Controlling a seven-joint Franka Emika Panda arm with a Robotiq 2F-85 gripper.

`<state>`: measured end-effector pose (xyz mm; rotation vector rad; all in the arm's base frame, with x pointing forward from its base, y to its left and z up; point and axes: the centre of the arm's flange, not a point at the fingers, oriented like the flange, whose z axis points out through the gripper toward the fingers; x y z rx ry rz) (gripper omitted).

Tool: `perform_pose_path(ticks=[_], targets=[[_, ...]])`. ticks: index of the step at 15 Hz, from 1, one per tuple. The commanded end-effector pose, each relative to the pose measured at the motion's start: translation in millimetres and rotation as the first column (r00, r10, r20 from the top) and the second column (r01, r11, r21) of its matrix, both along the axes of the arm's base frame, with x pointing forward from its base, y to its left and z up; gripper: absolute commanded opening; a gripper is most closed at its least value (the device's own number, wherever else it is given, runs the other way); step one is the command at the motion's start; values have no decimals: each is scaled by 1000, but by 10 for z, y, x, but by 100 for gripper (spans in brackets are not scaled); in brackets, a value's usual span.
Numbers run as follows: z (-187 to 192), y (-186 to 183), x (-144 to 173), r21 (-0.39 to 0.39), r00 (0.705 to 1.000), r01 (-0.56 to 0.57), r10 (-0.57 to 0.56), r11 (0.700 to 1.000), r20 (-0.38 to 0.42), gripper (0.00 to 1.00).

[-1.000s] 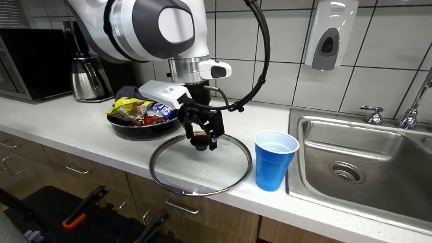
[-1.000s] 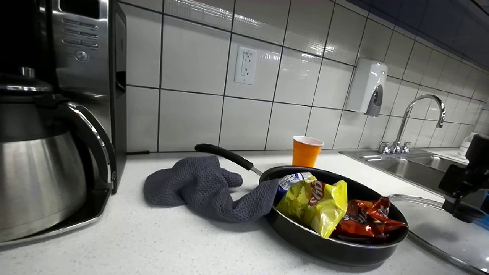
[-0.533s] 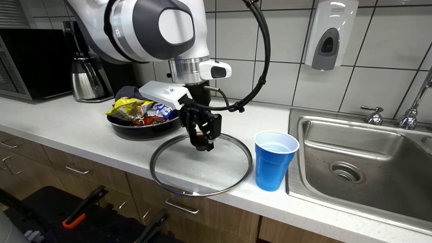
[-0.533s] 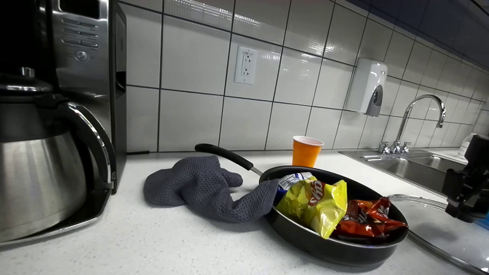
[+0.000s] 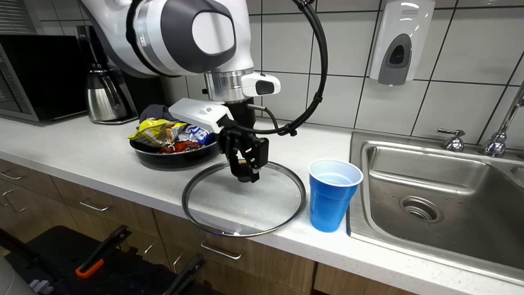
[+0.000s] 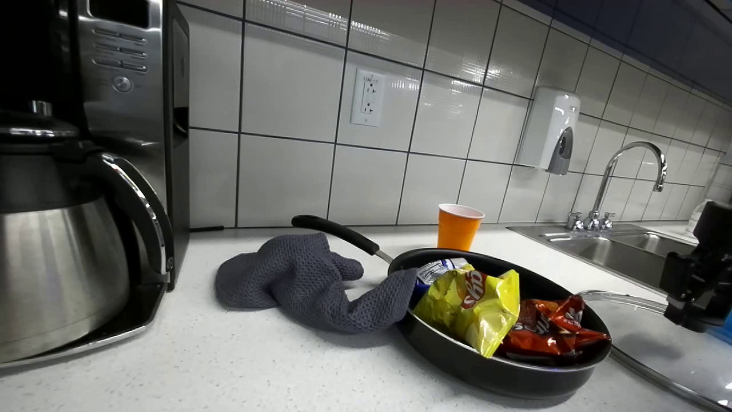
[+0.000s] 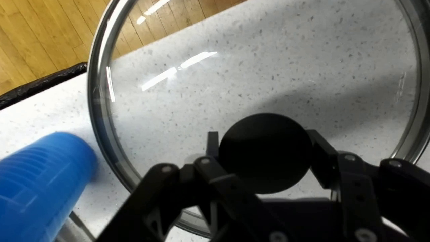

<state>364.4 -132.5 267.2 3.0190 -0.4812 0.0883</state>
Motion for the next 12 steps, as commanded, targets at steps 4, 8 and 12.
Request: perform_pose_path(ticks=[4, 8, 12], targets=[[216, 19, 11, -3, 999, -27, 27, 1000, 33, 39], [255, 22, 26, -9, 999, -38, 38, 999, 33, 39], [299, 29, 50, -3, 997, -60, 60, 998, 38, 39]])
